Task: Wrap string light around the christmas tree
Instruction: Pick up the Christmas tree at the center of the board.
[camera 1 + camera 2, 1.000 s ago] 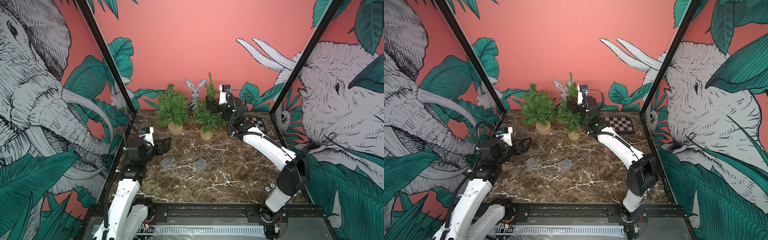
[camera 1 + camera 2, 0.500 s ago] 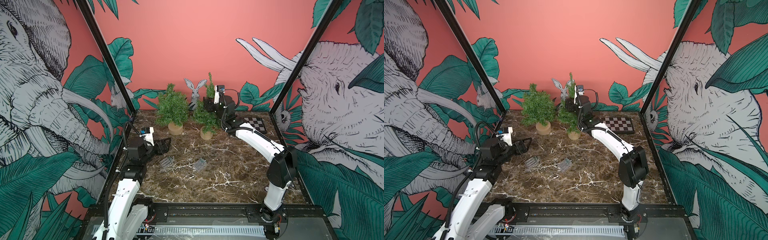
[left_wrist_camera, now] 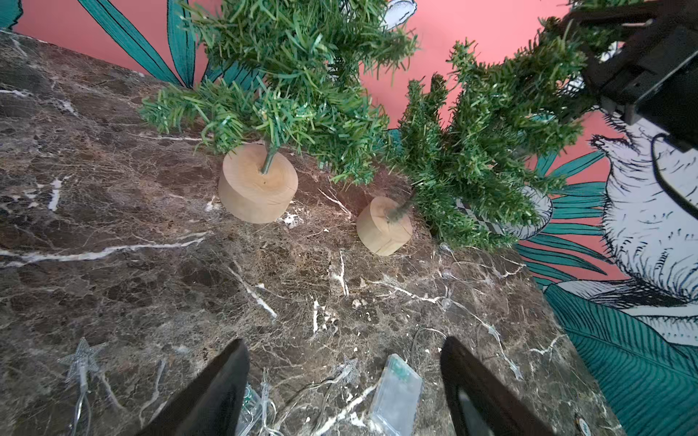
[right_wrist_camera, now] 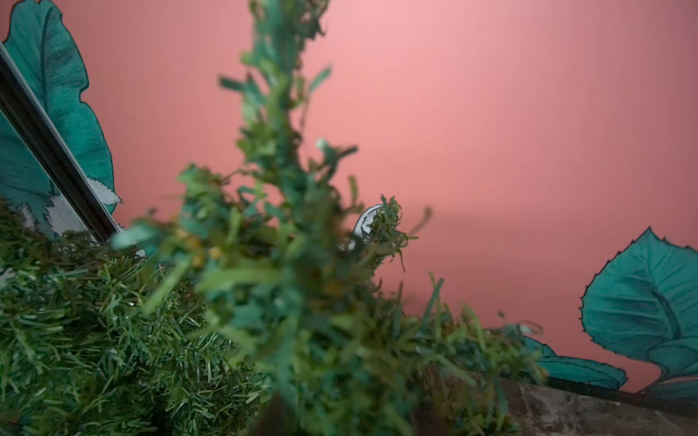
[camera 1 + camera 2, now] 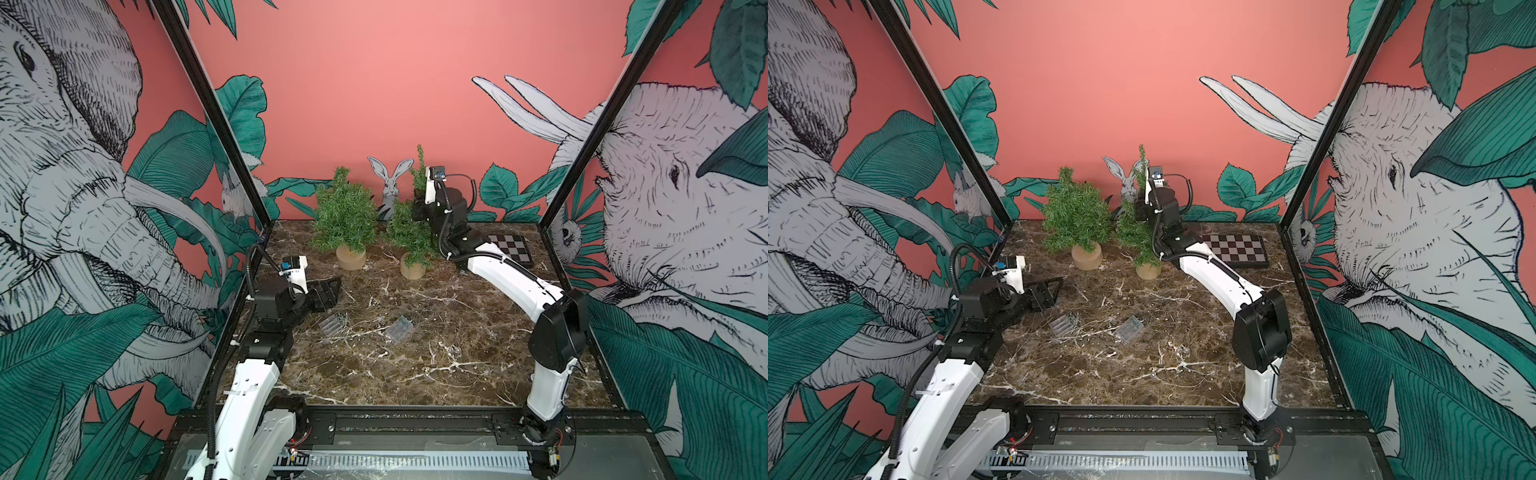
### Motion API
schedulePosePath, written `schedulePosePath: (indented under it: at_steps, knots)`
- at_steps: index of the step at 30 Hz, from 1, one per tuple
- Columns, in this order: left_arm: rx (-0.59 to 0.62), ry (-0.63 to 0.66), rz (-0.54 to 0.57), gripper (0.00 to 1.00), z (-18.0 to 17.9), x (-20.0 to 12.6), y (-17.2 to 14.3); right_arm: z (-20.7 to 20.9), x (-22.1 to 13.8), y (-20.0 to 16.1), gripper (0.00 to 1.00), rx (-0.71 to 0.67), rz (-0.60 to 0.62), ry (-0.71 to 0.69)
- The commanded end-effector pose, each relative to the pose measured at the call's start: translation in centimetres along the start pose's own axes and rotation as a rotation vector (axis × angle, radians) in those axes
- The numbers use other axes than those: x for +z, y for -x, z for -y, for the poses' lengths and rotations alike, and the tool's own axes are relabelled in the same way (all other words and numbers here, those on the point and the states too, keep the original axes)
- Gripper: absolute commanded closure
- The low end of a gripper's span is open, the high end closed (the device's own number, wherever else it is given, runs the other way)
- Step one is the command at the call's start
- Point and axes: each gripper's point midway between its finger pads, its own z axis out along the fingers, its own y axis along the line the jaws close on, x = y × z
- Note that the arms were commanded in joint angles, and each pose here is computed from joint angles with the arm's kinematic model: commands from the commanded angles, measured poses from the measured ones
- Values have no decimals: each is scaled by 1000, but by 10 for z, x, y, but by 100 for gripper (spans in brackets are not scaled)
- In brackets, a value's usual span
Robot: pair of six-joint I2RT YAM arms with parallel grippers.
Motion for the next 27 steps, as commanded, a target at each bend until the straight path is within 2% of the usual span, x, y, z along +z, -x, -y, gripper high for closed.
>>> schedulePosePath:
  at_steps: [1,5,9,21,25,27]
  knots:
    - [17,-8,15,19,3,-4,2,-12,-7,37,75,-29,101,24]
    - [22,-24,18,19,6,-4,3,-16,-12,45,90,-48,103,27]
    - [17,-27,16,19,6,-3,2,-19,-22,52,98,-53,103,35]
    - [17,-38,19,19,8,-3,3,-32,-77,72,100,-58,121,93]
    - [15,-40,16,19,8,-3,2,-34,-88,59,100,-52,102,108]
    - [16,-42,18,19,8,-3,3,-32,-105,67,100,-39,119,115]
